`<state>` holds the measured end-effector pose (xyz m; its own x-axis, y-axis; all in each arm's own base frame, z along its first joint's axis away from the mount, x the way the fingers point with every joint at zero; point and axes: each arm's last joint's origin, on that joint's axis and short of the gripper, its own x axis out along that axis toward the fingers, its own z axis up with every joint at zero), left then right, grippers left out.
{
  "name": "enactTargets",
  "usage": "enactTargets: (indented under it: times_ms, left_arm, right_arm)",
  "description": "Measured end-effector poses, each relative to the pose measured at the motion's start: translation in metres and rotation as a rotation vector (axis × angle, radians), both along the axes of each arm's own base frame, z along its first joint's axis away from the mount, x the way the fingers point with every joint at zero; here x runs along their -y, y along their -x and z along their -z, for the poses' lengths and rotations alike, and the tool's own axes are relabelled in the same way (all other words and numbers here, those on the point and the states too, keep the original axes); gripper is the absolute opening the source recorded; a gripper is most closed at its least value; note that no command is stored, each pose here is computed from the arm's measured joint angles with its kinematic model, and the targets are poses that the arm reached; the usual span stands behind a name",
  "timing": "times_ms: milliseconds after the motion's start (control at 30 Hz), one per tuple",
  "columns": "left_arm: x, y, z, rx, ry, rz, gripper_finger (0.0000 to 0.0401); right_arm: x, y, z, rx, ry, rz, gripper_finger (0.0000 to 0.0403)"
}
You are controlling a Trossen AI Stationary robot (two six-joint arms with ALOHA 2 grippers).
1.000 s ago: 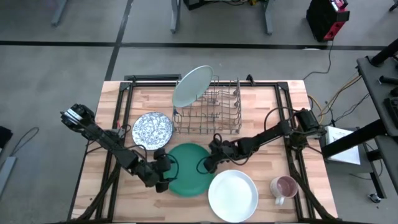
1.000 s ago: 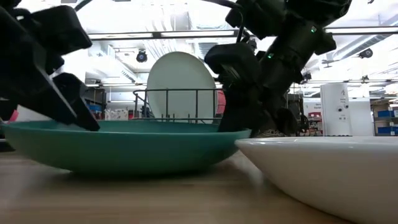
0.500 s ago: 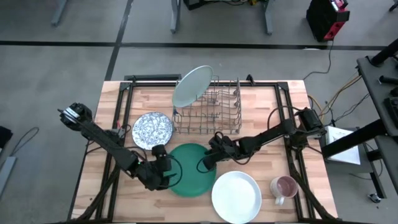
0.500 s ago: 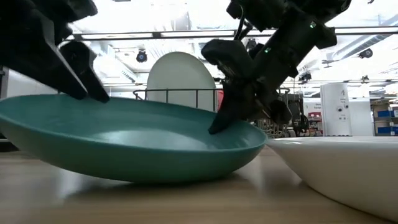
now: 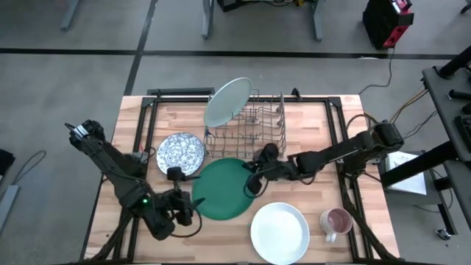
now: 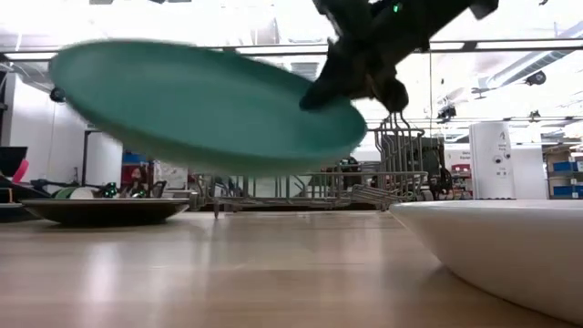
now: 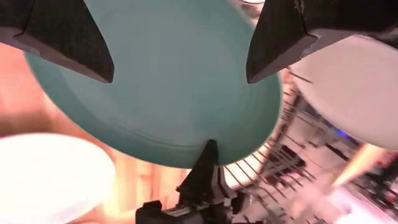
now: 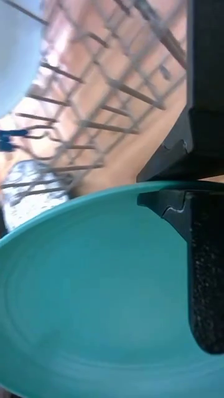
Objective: Sort dishes
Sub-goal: Put the green plate into the dish rack
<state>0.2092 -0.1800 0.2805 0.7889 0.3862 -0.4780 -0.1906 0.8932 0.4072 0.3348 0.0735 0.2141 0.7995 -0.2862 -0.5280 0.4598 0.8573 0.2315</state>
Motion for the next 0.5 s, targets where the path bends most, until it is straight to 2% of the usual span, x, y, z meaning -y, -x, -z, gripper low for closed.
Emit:
enactTargets:
  times_ms: [267,400,500]
  left_arm:
    - [-0.005,0.005,-0.022,-0.008,-0.100,-0.031,0.0355]
    - [-0.006,0.006,-0.031,-0.011,-0.121,-0.036,0.0355]
    - [-0.008,0.008,-0.033,-0.021,-0.153,-0.043,0.0355]
  right_arm:
    - [0.010,0.019,-0.045,0.073,0.133,-0.075,0.0002]
    - [0.015,0.033,-0.064,0.069,0.272,-0.060,0.0002]
    - [0.020,0.043,-0.079,0.054,0.422,-0.056,0.0002]
